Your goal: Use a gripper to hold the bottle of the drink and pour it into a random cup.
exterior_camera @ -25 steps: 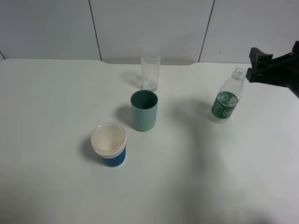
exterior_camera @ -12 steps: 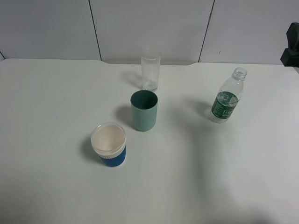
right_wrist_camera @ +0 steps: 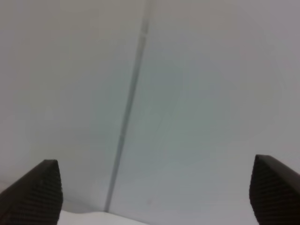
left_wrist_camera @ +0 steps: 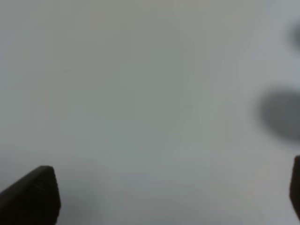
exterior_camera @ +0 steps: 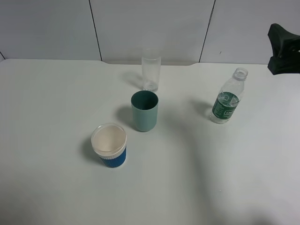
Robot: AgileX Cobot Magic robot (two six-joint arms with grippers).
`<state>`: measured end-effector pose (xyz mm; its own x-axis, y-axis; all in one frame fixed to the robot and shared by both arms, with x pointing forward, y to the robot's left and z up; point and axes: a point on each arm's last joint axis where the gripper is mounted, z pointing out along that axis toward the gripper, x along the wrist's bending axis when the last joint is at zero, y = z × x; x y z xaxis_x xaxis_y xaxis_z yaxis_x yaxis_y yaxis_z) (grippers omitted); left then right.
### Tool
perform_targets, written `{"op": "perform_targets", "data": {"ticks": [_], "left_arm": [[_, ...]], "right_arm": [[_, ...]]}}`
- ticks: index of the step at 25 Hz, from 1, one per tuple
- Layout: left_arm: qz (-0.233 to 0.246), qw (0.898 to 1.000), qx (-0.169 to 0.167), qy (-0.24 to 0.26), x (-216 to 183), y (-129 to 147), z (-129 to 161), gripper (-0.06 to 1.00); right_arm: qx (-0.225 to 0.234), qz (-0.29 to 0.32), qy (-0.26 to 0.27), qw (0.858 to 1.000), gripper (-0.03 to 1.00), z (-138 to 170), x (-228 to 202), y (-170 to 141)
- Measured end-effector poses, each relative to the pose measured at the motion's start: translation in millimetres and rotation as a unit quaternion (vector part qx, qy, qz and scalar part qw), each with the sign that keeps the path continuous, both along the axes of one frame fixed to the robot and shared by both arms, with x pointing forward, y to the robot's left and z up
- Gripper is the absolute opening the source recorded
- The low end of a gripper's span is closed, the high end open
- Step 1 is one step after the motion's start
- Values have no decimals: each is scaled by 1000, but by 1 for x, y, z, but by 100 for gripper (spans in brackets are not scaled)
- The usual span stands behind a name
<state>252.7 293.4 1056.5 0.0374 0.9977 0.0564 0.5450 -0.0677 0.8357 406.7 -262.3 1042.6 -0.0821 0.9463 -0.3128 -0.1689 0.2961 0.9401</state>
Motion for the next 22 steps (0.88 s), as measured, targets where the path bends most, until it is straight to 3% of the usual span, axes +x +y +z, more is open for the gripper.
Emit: {"op": "perform_targets", "data": {"ticks": [6,14,17,22], "left_arm": [[0,1000,0,0,0,0,0,99],[0,1000,0,0,0,0,0,99],[0,1000,0,0,0,0,0,99],[0,1000,0,0,0,0,0,99]], "right_arm": [[-5,29,68,997,79,-13,2,-3],[54,3,191,980,79,-1,15,-12],[48,-2,208,977,79,3,17,-13],[56,-6,188,980,79,13,7,-15]]}}
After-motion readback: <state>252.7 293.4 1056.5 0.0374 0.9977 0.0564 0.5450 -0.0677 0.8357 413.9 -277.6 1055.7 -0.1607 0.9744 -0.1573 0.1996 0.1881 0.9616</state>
